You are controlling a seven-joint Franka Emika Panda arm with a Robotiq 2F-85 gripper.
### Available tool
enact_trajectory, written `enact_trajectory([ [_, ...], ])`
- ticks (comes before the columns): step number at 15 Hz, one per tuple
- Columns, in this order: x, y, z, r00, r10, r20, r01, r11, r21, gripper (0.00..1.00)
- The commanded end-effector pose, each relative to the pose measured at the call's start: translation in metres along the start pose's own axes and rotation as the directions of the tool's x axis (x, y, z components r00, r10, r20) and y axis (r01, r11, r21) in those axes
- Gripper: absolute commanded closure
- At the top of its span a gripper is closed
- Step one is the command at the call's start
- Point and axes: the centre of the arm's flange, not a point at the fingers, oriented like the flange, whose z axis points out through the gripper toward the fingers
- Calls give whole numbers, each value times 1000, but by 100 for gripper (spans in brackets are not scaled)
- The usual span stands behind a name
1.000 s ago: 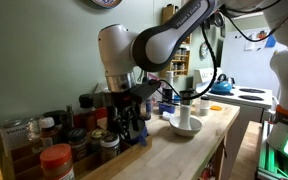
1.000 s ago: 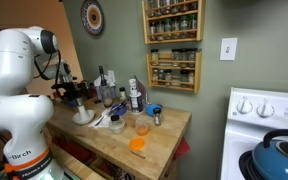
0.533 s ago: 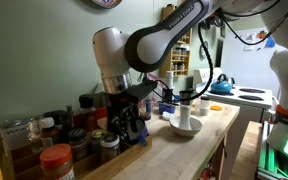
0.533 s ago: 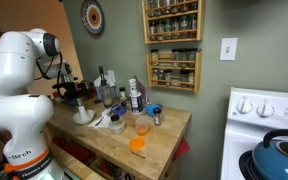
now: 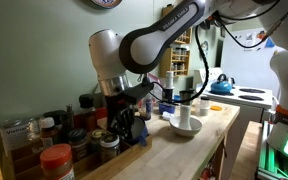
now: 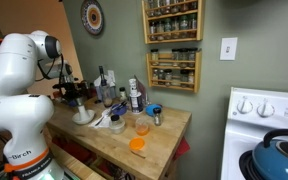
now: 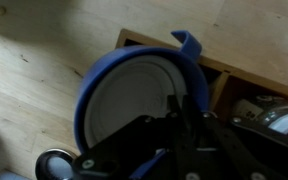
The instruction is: Remove the white saucer plate inside the navy blue bowl and put it on top of the salt shaker that is in the white bowl
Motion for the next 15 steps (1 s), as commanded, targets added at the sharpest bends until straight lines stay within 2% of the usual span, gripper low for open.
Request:
enact_trajectory([
  [1, -13, -2, -19, 999, -34, -35, 34, 999, -15, 100],
  [4, -20, -5, -31, 997, -61, -48, 58, 997, -57, 100],
  [6, -19, -9, -32, 996, -78, -44, 75, 996, -52, 100],
  [10, -14, -10, -18, 996, -89, -8, 89, 994, -68, 100],
  [15, -4, -8, -2, 996, -87, -16, 86, 995, -56, 100],
])
